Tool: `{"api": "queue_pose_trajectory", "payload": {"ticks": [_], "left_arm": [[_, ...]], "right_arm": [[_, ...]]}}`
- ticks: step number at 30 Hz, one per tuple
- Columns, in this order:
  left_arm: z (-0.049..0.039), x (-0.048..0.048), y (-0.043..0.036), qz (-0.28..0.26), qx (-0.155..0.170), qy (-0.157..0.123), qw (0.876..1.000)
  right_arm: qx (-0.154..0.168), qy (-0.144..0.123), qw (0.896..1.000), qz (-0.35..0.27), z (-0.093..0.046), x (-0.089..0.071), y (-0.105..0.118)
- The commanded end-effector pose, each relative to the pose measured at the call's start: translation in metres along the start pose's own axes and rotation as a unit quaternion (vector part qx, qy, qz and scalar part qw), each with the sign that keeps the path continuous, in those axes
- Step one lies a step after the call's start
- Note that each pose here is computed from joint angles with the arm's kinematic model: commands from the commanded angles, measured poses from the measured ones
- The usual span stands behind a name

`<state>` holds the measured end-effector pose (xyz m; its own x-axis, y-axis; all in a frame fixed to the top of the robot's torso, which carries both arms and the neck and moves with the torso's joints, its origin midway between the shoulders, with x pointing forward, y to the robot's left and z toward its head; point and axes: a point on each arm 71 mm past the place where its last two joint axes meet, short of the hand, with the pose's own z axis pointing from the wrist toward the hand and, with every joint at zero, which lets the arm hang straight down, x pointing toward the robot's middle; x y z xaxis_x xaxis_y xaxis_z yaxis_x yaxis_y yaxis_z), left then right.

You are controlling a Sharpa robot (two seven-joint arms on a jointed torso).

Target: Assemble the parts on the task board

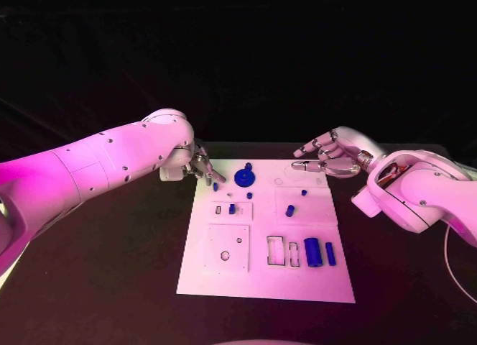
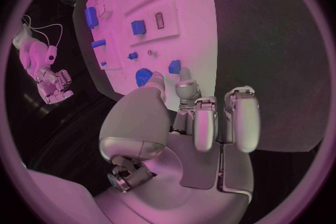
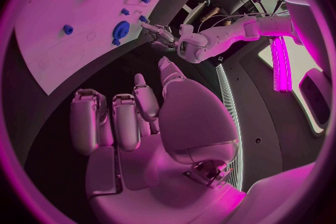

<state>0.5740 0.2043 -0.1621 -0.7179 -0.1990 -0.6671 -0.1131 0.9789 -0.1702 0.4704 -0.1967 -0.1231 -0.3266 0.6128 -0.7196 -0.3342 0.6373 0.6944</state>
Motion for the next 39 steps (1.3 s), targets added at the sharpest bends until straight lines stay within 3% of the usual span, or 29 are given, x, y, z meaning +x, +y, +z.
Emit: {"api": "queue_pose_trajectory", "payload": {"ticks": [1,39], "left_arm": [[0.0013,0.0039,-0.0035,0.002,0.013,0.016,1.0],[0.0039,0.006,-0.0033,-0.008,0.02,0.016,1.0]], "right_arm": [[-0.006,0.006,1.0,-0.001,0.0002,0.0015,0.001],[-0.006,0.008,1.0,-0.001,0.0,0.0022,0.0011]]}}
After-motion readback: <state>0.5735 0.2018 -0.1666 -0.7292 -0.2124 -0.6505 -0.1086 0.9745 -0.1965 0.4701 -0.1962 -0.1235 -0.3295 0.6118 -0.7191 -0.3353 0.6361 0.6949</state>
